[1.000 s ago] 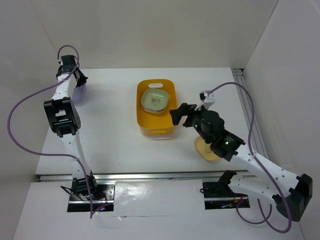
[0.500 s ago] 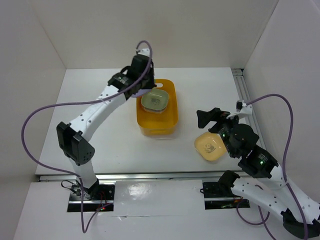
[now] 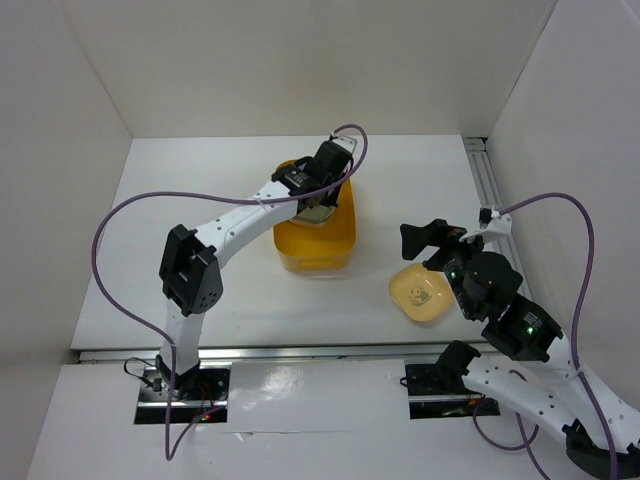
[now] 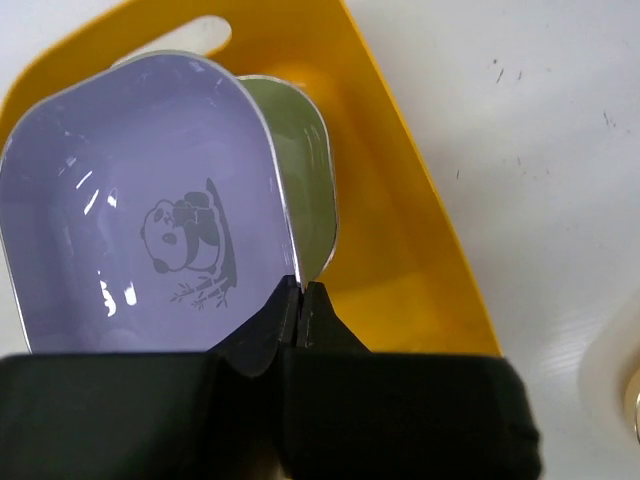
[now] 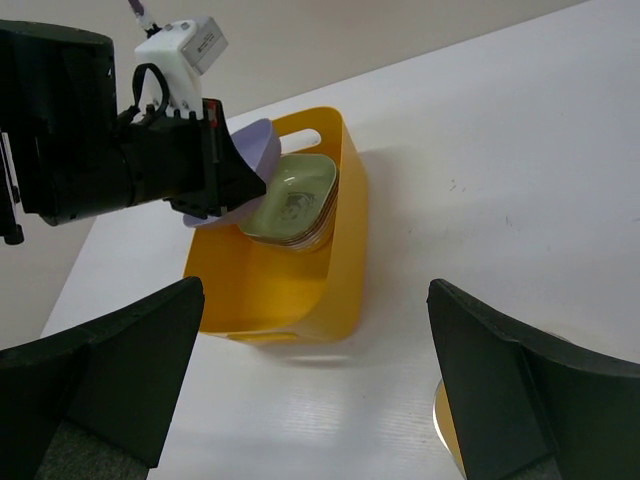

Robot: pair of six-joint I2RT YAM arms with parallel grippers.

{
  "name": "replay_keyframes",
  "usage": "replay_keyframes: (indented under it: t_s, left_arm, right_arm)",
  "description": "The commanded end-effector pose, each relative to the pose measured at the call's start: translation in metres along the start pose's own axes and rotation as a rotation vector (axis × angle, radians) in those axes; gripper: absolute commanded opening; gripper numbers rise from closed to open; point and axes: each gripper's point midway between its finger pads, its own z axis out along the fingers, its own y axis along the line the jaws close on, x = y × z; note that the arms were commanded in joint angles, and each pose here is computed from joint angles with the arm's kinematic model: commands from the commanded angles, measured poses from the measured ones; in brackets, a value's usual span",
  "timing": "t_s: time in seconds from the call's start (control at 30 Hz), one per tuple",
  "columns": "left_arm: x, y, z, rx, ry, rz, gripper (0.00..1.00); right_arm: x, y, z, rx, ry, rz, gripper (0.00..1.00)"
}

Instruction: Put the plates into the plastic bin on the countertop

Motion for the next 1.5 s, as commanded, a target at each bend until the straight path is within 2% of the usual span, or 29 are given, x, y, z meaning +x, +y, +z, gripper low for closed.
replay_keyframes:
  t_s: [0.0,0.1,0.27,0.6,0.63,0.67,0.7,0.73,0.8,0.9,0.93,1.03,1.07,1.13,1.17,1.2,1.23,1.27,1.33,1.4,1.47]
  left_arm:
    - [-0.046,0.0,-0.003,0.013,-0.144,0.067,0.0]
    - [-0.041,-0.006,0.01,0.033,-0.134,0.14,0.0]
    - [-0.029,-0.012,0.023,0.112,-0.098,0.172,0.0]
    - [-0.021,0.006,0.041,0.081,-0.088,0.164,0.0]
    - [-0.021,0.012,0.042,0.073,-0.087,0.158,0.06]
    - [-0.021,0.012,0.042,0.074,-0.087,0.147,0.19]
    - [-0.016,0.012,0.044,0.072,-0.075,0.15,0.62]
    - [-0.014,0.009,0.042,0.095,-0.07,0.152,0.71]
    - [-0.026,0.005,0.03,0.127,-0.109,0.143,0.77]
    - [-0.038,-0.014,0.006,0.215,-0.158,0.133,0.8]
    - [-0.054,-0.02,-0.015,0.234,-0.213,0.131,0.82]
    - [-0.062,-0.035,-0.048,0.244,-0.249,0.115,0.83]
    - [-0.075,-0.04,-0.074,0.259,-0.298,0.099,0.83]
    - [-0.052,-0.07,-0.091,0.299,-0.29,0.081,0.92]
    - [-0.048,-0.08,-0.107,0.331,-0.304,0.074,0.92]
    - [-0.026,-0.089,-0.102,0.326,-0.268,0.078,0.93]
    - [-0.01,-0.118,-0.111,0.381,-0.256,0.083,0.95]
    - [0.002,-0.128,-0.113,0.388,-0.238,0.091,0.95]
    - [0.036,-0.161,-0.114,0.432,-0.205,0.15,0.95]
    - [0.049,-0.183,-0.111,0.479,-0.199,0.172,0.95]
    - [0.078,-0.201,-0.094,0.497,-0.131,0.207,0.95]
  right_arm:
    - [-0.008,0.0,-0.003,0.004,-0.017,0.014,1.0]
    - [-0.006,0.0,-0.002,0.004,-0.017,0.014,1.0]
    - [-0.004,0.0,0.0,0.008,-0.011,0.0,1.0]
    - [-0.003,0.006,0.002,-0.015,-0.005,-0.004,1.0]
    - [-0.002,0.007,0.002,-0.023,-0.001,-0.004,1.0]
    - [-0.002,0.007,0.002,-0.023,-0.001,-0.004,1.0]
    - [-0.004,0.007,0.0,-0.027,-0.007,0.001,1.0]
    - [-0.004,0.007,0.0,-0.027,-0.007,0.001,1.0]
    - [-0.004,0.007,0.0,-0.027,-0.007,-0.008,1.0]
    - [-0.004,0.007,0.002,-0.017,-0.012,-0.009,1.0]
    - [-0.002,0.006,0.004,-0.013,-0.005,-0.023,1.0]
    - [-0.007,0.006,0.003,-0.009,-0.016,-0.018,1.0]
    - [-0.006,0.003,0.003,0.005,-0.014,-0.033,1.0]
    - [-0.025,0.0,-0.002,0.028,-0.06,-0.025,1.0]
    - [-0.032,-0.003,-0.007,0.037,-0.076,-0.026,1.0]
    - [-0.046,-0.008,-0.013,0.068,-0.101,-0.02,1.0]
    - [-0.053,-0.011,-0.016,0.085,-0.112,-0.017,1.0]
    - [-0.061,-0.015,-0.021,0.106,-0.125,-0.015,1.0]
    - [-0.082,-0.028,-0.036,0.167,-0.161,0.022,1.0]
    - [-0.09,-0.039,-0.047,0.205,-0.176,0.029,1.0]
    - [-0.104,-0.05,-0.058,0.248,-0.221,0.069,1.0]
